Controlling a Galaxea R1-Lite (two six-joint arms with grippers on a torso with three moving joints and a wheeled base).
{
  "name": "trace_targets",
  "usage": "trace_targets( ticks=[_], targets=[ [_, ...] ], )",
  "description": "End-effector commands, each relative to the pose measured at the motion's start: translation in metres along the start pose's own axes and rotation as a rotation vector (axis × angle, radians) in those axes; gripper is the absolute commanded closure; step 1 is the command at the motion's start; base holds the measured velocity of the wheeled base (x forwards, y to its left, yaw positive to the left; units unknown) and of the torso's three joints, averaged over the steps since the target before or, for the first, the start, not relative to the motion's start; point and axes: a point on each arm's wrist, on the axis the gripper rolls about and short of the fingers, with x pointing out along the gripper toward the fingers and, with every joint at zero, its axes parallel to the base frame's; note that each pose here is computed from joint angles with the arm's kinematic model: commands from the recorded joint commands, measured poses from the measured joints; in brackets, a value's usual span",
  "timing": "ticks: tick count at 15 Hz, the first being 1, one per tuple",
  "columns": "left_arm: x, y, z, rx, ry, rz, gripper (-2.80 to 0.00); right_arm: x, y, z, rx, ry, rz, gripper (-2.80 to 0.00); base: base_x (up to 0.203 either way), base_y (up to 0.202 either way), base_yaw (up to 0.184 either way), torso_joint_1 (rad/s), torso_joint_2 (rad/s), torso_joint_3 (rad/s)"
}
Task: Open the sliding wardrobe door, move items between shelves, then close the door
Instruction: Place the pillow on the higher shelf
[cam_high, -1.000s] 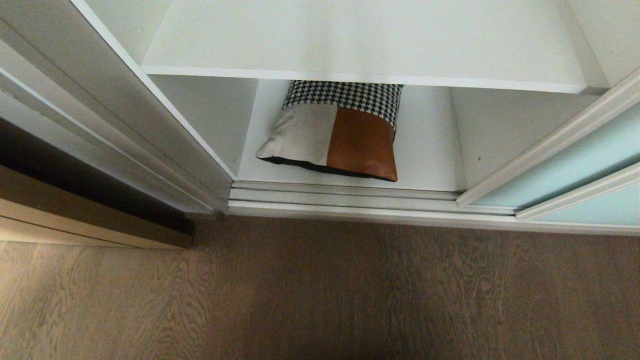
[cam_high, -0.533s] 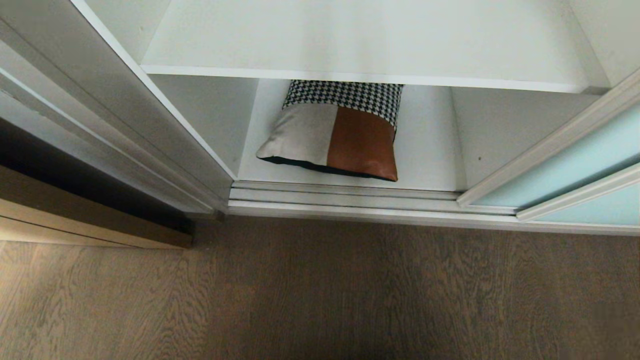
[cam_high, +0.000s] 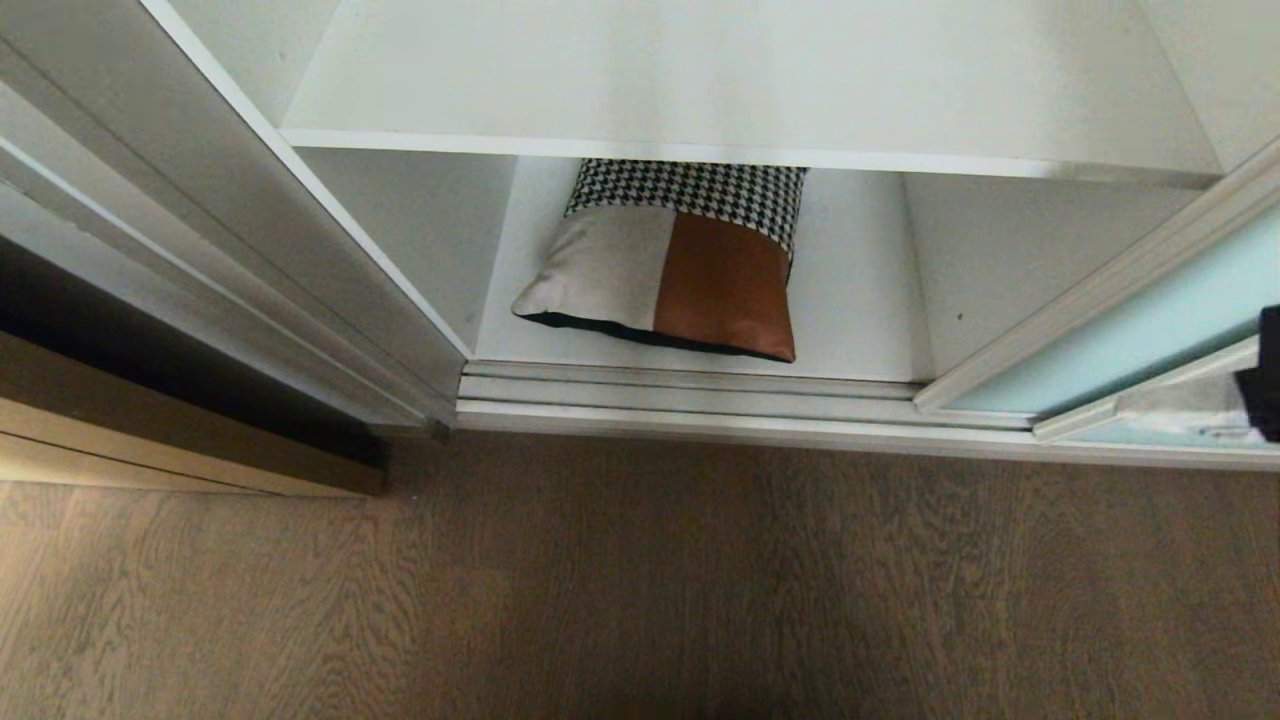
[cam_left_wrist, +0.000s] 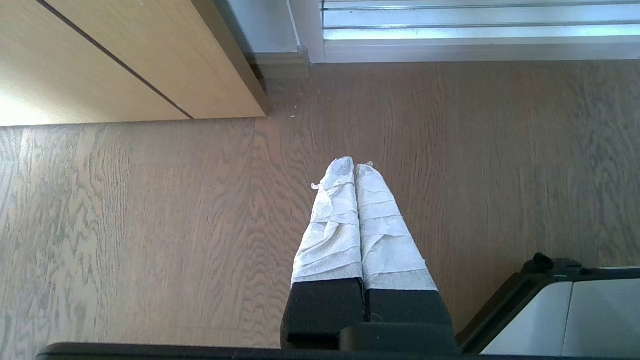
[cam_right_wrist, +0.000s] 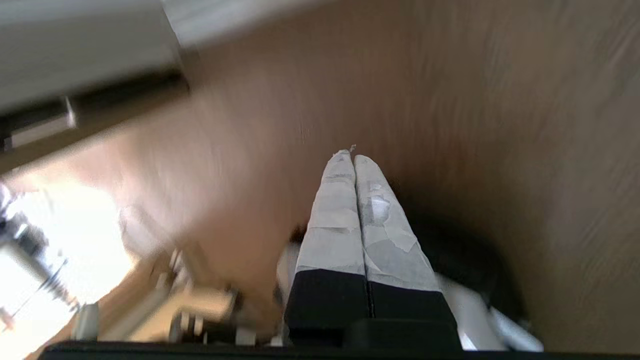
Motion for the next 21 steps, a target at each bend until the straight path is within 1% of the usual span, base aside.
trace_targets(
  ticks=[1,2,5,7,12,14,16,17,21],
  targets=[
    [0.000,0.000,0.000,0.000,0.000,0.000,0.00,0.045,-0.031,-0.020,0.049,0.122,-0.024,0.00,0.000,0.000,0.000,0.000,0.00,0.000],
    [0.000,0.000,0.000,0.000,0.000,0.000,0.00,0.065,-0.043,-0.025,0.051,0.141,-0.019,0.00,0.000,0.000,0.000,0.000,0.00,0.000],
    [0.000,0.000,0.000,0.000,0.000,0.000,0.00,0.118,-0.067,-0.037,0.051,0.191,-0.012,0.00,0.000,0.000,0.000,0.000,0.00,0.000],
    [0.000,0.000,0.000,0.000,0.000,0.000,0.00,0.149,-0.077,-0.046,0.044,0.234,-0.008,0.00,0.000,0.000,0.000,0.000,0.00,0.000],
    [0.000,0.000,0.000,0.000,0.000,0.000,0.00,0.217,-0.092,-0.067,0.010,0.287,0.017,0.00,0.000,0.000,0.000,0.000,0.00,0.000],
    [0.000,0.000,0.000,0.000,0.000,0.000,0.00,0.242,-0.092,-0.075,-0.009,0.302,0.040,0.00,0.000,0.000,0.000,0.000,0.00,0.000],
    [0.000,0.000,0.000,0.001,-0.001,0.000,0.00,0.265,-0.089,-0.075,-0.025,0.295,0.070,0.00,0.000,0.000,0.000,0.000,0.00,0.000],
    [0.000,0.000,0.000,0.000,0.000,0.000,0.00,0.277,-0.087,-0.073,-0.032,0.289,0.083,-2.80,0.000,0.000,0.000,0.000,0.00,0.000],
    [0.000,0.000,0.000,0.000,0.000,0.000,0.00,0.312,-0.083,-0.058,-0.054,0.248,0.117,-2.80,0.000,0.000,0.000,0.000,0.00,0.000]
  ],
)
